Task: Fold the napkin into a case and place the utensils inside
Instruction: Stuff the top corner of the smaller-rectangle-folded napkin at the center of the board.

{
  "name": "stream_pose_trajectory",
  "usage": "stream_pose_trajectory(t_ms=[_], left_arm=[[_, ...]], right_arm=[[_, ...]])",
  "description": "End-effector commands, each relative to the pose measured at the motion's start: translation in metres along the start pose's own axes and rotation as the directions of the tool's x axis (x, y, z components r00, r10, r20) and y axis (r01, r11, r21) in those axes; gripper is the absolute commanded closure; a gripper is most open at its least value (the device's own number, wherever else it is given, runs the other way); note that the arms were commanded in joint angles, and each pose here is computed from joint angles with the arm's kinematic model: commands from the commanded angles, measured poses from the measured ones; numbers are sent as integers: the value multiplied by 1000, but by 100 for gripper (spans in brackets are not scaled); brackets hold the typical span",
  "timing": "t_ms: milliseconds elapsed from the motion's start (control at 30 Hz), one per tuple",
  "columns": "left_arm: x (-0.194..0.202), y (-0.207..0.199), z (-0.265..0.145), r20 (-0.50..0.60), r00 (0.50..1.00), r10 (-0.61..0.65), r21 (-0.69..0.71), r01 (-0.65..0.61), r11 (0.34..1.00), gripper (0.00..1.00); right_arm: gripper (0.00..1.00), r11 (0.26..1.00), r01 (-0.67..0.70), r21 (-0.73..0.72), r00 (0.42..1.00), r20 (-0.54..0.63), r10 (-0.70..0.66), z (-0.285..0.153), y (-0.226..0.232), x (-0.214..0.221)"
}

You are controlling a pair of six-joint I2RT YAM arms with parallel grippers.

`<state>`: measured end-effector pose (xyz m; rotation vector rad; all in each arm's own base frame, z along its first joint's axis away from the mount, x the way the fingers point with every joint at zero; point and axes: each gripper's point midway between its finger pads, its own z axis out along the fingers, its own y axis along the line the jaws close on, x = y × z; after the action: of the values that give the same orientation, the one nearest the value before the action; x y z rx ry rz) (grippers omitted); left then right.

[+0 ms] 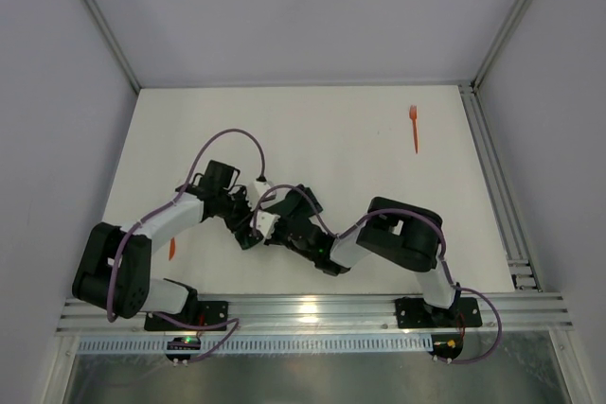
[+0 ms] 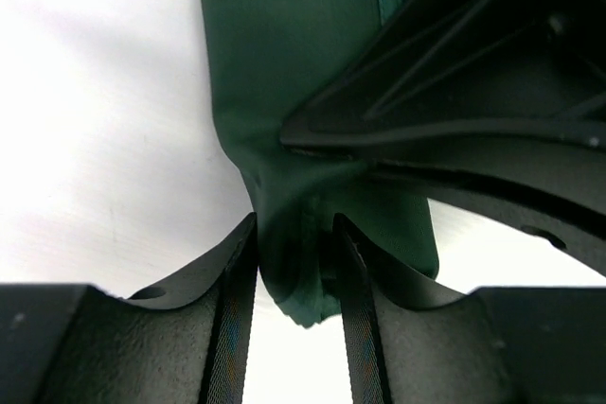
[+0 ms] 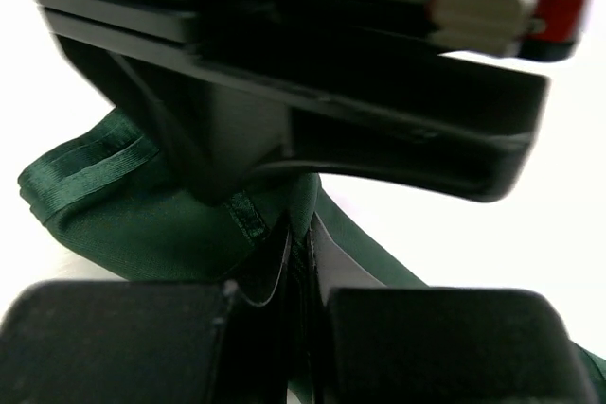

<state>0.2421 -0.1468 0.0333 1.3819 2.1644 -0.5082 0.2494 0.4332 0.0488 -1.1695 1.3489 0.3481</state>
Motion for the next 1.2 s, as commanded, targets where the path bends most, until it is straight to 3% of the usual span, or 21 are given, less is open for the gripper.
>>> stream_pose_trajectory(t_ms=[0, 133, 267, 300, 467, 633, 733, 767, 1000, 1067, 1133, 1167], left_arm=[[10, -6, -5, -35, 999, 5, 15, -4, 1000, 61], [10, 10, -6, -45, 999, -19, -72, 16, 997, 69], [1, 26, -4, -38, 998, -55, -124, 50, 991, 100], [-1, 28, -2, -31, 998, -59, -125, 55, 991, 100], [-12, 39, 4, -20, 997, -80, -126, 77, 989, 100], [-5, 37, 6, -32, 996, -79, -124, 75, 989, 98], [-8, 29, 3, -11, 998, -63, -77, 62, 995, 79], [-7, 26, 1, -13, 999, -52, -62, 51, 997, 69], [-5, 6, -14, -29, 1000, 5, 14, -5, 1000, 62], [-3, 10, -14, -38, 999, 4, -15, -4, 1000, 76], [-6, 17, -13, -19, 1000, -8, -49, 7, 999, 100], [-8, 17, -12, -8, 1000, -10, -49, 9, 999, 100]], right_arm=[[96, 992, 19, 121, 999, 32, -23, 3, -26, -23], [96, 988, 39, 146, 999, 30, -43, 2, -29, -26], [96, 987, 68, 145, 997, 34, -73, -1, -30, -29], [96, 987, 86, 132, 995, 36, -92, -2, -28, -29], [96, 986, 129, 103, 989, 55, -135, -8, -16, -31], [96, 966, 259, -15, 964, 74, -257, -15, 22, -29], [96, 960, 275, -49, 961, 61, -272, -17, 36, -19], [96, 959, 277, -55, 960, 55, -274, -18, 38, -16], [96, 973, 231, 5, 972, 42, -231, -15, 31, -20], [96, 974, 225, 32, 973, 55, -226, -15, 25, -28], [96, 973, 221, 65, 973, 51, -224, -14, 17, -32], [96, 969, 224, 102, 973, 38, -229, -14, 9, -36]])
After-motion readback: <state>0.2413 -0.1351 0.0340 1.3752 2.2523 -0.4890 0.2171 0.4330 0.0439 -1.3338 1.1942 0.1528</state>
